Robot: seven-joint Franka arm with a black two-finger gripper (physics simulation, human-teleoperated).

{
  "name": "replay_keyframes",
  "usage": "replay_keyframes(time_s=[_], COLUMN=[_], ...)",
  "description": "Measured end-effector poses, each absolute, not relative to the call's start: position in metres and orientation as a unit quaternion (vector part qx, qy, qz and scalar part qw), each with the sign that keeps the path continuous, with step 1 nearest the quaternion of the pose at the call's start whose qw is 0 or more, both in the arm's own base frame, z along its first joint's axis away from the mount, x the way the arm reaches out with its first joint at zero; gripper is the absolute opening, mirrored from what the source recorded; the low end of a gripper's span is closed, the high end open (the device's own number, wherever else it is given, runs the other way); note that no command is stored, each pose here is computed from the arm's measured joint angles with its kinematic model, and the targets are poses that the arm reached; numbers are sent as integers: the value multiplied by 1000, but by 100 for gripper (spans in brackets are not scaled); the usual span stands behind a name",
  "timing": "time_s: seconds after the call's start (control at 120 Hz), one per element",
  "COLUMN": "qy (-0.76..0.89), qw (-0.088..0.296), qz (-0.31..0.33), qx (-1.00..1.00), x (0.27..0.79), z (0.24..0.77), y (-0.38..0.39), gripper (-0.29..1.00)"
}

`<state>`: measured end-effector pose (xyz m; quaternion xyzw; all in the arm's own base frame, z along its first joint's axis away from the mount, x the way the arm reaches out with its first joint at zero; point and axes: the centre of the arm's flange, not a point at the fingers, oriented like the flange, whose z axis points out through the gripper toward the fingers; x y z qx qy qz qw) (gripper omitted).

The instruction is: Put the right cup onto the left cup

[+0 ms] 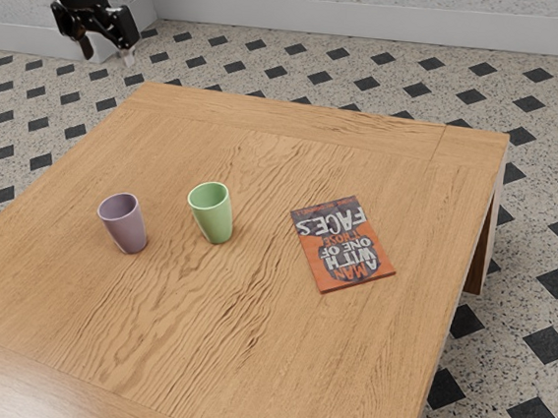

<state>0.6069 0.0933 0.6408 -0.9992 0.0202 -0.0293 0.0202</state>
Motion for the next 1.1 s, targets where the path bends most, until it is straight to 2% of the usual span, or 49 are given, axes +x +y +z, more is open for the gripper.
replay_keyframes(time_s=[0.142, 0.308, 0.467, 0.583, 0.733, 1.1], qy=[44, 42, -16, -66, -104, -171], qw=[25, 27, 9, -10, -28, -8], qz=[-23, 1, 20, 31, 32, 3], qx=[-998, -999, -1000, -997, -994, -985], x=[613, 651, 669, 667, 644, 622], z=[634, 561, 500, 453, 428, 388], y=[65, 31, 7, -3, -33, -57], gripper=[69, 69, 69, 69, 69, 69])
